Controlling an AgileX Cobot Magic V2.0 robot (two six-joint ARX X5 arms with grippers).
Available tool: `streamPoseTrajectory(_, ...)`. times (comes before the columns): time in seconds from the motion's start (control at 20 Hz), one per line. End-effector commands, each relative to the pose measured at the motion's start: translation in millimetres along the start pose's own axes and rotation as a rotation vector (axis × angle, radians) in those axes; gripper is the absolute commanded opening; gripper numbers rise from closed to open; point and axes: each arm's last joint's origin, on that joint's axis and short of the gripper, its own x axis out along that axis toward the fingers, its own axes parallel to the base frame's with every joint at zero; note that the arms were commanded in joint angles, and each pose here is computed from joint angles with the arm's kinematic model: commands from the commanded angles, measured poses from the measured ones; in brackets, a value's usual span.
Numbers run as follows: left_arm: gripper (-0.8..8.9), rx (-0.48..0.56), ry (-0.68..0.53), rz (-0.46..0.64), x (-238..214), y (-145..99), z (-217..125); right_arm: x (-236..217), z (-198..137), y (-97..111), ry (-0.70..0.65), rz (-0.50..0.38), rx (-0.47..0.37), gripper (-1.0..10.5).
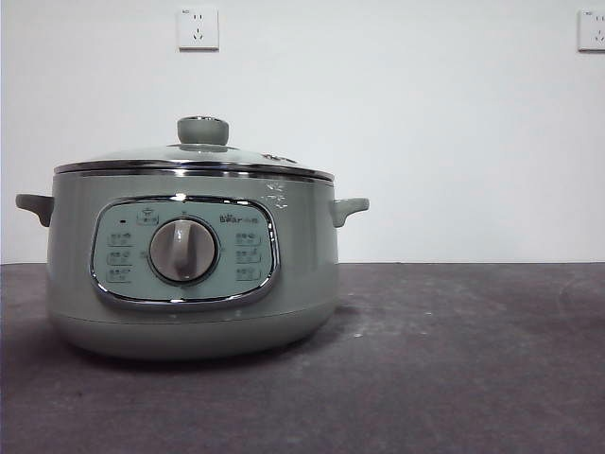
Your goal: Pick up the potato,open the lid,put the potato in the pot,close the lid
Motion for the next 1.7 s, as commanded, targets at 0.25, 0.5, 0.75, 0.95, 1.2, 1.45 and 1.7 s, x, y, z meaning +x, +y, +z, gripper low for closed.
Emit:
streamPoseTrajectory(0.25, -0.09, 0.043, 0.029, 0.156, -13.9, 3.5, -24.1, 18.4, -57.2, 2.1, -0.17, 0.006, 0.062, -0.2)
streamPoseTrajectory(0.5, -0.08, 0.059, 0.025, 0.081, -13.9, 2.4, -66.5, 28.5, -87.1, 3.0, -0.194, 0.008, 0.082, -0.2)
streamPoseTrajectory(0.75, -0.03, 0.059, 0.107, 0.091, -11.3, 2.4, -73.8, 29.8, -87.2, 3.2, -0.188, 0.009, 0.089, -0.2)
streamPoseTrajectory(0.95, -0.03, 0.065, 0.13, 0.095, -8.6, 2.2, -75.7, 29.6, -87.1, 3.1, -0.188, 0.008, 0.089, -0.2)
streamPoseTrajectory(1.2, -0.03, 0.168, 0.112, 0.105, -14.2, 5.3, -74.1, 29.6, -87.1, 3.1, -0.188, 0.008, 0.089, -0.2)
streamPoseTrajectory(1.45, -0.03, 0.152, -0.029, 0.121, -31.9, 27.6, -71.0, 29.6, -87.1, 3.1, -0.188, 0.009, 0.089, -0.2)
streamPoseTrajectory(1.7, -0.03, 0.101, -0.162, 0.266, -40.3, 53.0, -99.0, 29.6, -87.1, 3.1, -0.188, 0.009, 0.089, -0.2)
